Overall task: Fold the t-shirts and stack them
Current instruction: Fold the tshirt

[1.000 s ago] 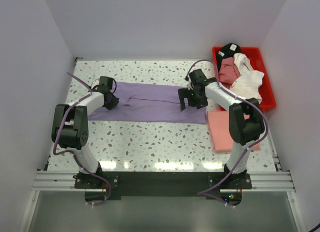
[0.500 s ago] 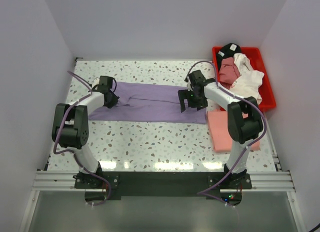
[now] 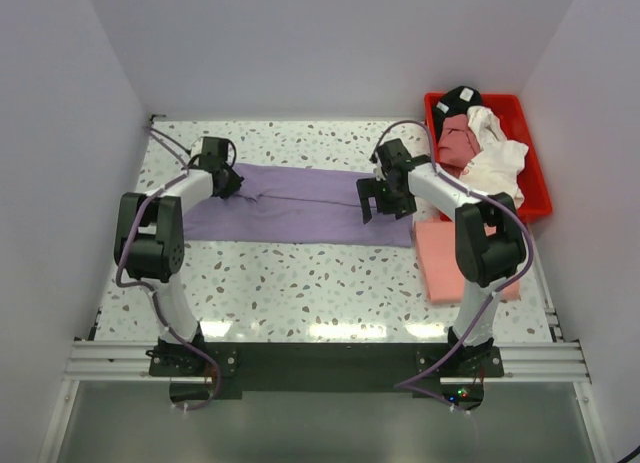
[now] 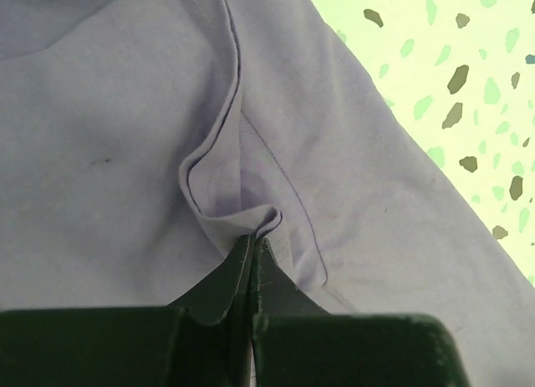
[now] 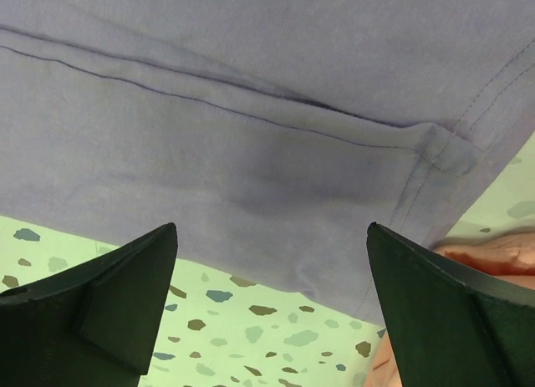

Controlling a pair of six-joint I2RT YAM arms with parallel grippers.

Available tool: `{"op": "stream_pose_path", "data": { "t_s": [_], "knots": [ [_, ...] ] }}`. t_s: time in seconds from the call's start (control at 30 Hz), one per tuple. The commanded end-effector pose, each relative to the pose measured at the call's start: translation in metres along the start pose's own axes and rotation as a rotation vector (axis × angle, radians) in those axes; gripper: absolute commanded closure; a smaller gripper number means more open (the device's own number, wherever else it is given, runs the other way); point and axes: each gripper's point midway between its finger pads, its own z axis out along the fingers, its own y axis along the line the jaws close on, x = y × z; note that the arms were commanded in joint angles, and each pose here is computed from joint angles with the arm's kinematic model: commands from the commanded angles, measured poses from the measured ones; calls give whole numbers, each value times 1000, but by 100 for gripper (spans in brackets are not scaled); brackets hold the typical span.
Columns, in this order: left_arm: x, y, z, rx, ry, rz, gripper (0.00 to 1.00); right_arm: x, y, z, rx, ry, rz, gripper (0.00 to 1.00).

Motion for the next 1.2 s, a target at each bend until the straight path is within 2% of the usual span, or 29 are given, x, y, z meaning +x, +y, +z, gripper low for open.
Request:
{"op": "stream_pose_path", "data": {
  "t_s": [0.0,0.47,0.8,1.03,1.17],
  "knots": [
    [-13,-24,3,79,-23,32,100,-14,-3,-6,21,-31,1,1],
    [-10,-63,15,235,-14,107,100,-16,-5,-3,32,-27,-2,1],
    [-14,-79,10,263,-34,170,99,-18,-10,-5,61,-29,-3,1],
    [3,-74,11,234,29,236,95,-17,-14,-9,79,-29,-3,1],
    [14,-76,9,272,73,260,91,-16,-16,-12,89,-30,-3,1]
  ]
}}
